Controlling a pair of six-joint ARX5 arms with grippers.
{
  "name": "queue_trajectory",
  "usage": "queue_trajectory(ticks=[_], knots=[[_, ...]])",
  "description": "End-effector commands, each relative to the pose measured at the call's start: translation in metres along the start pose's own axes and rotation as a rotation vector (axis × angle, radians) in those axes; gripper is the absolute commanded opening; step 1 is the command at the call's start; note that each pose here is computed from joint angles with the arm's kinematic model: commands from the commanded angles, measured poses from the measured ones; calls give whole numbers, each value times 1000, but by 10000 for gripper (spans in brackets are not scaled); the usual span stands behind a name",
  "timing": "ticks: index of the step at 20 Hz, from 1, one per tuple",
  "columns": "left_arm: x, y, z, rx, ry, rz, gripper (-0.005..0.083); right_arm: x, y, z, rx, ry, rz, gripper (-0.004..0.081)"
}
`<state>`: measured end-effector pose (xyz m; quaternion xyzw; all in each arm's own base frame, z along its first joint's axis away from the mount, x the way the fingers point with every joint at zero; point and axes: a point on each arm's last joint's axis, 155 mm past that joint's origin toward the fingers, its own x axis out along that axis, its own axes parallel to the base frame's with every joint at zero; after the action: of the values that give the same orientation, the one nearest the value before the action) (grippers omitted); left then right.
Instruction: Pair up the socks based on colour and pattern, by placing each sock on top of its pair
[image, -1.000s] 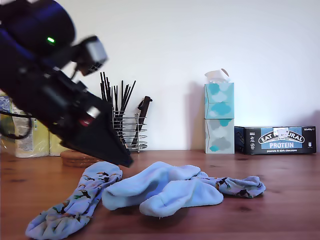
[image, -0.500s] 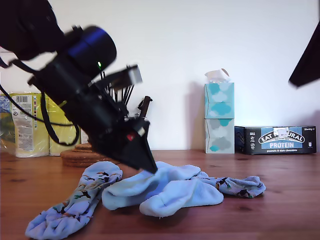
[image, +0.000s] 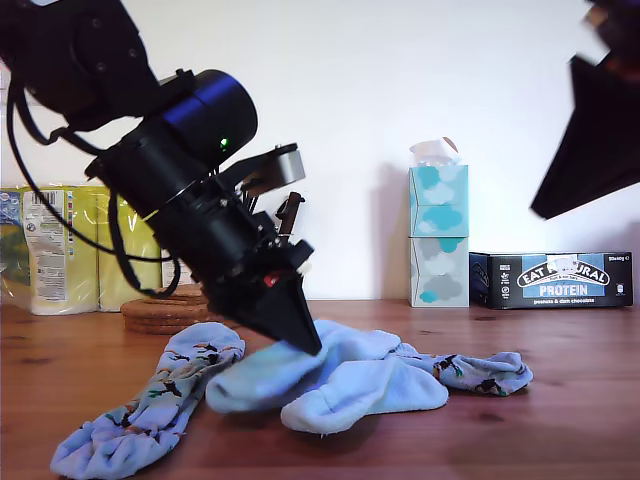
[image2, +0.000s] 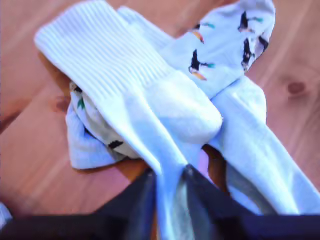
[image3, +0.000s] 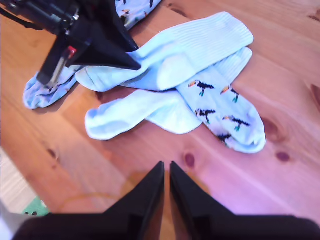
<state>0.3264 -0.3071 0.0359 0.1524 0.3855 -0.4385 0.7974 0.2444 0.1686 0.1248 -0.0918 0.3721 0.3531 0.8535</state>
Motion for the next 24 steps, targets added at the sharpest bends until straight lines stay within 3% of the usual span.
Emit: queue_trajectory(ticks=[1,6,11,15,17,20,24], knots=[[-8,-2,14,8,-22,0,-20,7,-2,4,-5,-4,-1,129],[-51,-2,42,22,-93,38,-20,27,-10,-1,-2,33,-11,129],[-90,30,32,-27,-53,176,-20,30,-12,1,-4,29,-13,129],[-133,47,15,-55,-14,239,-20,38,-16,13,-92,-14,-20,172],[-157,52,15,-70,-39,268,-20,46,-17,8,-124,8,-14,177],[-175,58,-11,-125,9,291,-20,55,-17,-1,-115,48,-2,177],[-153,64,-78,-194,115,296,-20,56,-18,2,-137,44,-19,178]])
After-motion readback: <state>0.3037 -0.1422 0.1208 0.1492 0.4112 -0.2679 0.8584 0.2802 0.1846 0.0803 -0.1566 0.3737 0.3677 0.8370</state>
